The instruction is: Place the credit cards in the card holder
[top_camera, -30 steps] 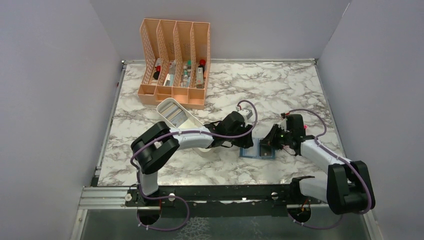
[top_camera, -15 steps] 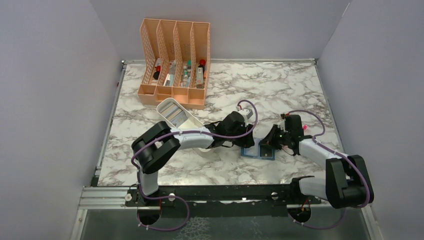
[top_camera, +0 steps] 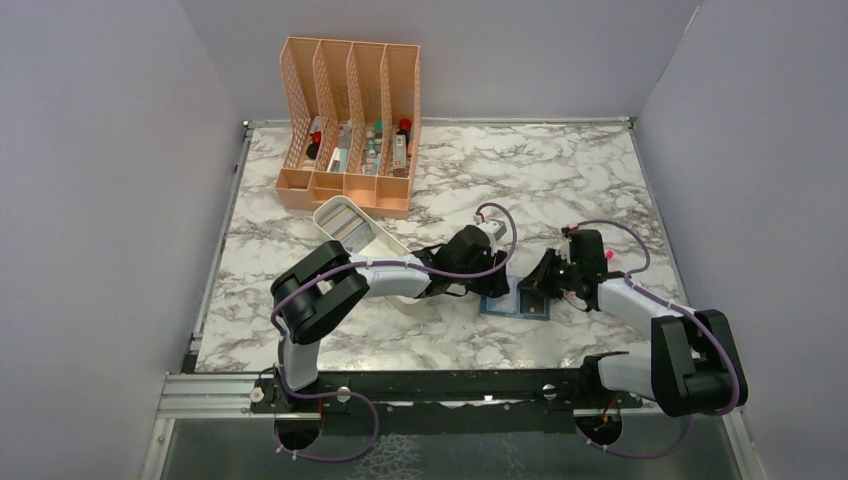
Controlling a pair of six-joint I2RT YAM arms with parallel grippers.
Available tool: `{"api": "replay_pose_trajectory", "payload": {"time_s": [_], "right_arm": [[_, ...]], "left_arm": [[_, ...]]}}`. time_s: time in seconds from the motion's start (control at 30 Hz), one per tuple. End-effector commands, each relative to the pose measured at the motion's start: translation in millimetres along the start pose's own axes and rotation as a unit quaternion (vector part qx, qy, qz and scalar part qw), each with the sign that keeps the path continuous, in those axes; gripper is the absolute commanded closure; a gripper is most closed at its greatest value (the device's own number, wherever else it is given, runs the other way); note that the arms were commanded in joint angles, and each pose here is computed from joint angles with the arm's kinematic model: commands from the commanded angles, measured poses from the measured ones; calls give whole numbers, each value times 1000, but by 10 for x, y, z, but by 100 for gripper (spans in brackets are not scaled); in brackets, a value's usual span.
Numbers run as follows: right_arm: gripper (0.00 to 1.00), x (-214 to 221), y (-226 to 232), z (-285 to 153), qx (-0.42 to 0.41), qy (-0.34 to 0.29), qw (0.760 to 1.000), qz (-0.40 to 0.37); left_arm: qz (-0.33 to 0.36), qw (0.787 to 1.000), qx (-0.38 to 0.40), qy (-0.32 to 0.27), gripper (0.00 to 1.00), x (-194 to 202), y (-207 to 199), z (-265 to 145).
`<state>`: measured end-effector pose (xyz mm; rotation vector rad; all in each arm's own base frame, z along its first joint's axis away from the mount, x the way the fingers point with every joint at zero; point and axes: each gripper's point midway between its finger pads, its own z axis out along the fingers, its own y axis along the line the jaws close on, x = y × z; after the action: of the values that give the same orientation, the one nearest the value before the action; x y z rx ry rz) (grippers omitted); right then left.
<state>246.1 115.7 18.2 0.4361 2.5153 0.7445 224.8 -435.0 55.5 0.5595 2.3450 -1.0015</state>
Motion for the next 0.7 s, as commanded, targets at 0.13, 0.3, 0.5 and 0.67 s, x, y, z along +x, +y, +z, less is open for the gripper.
{"api": "replay_pose_trajectory", "payload": {"time_s": [0.13, 0.3, 0.5, 0.67], "right_arm": [[93, 148, -192, 22, 33, 16, 999, 0], [93, 150, -187, 21, 31, 16, 999, -1], [93, 151, -181, 22, 30, 17, 999, -2], [93, 148, -186, 21, 31, 16, 999, -2]], "left_arm": [[0, 1000, 9, -2, 47, 0, -8, 46], [-8, 1000, 30, -4, 47, -14, -90, 55], [-16, 998, 56, -8, 47, -63, -207, 53], [-19, 997, 68, -11, 47, -106, -280, 21]]}}
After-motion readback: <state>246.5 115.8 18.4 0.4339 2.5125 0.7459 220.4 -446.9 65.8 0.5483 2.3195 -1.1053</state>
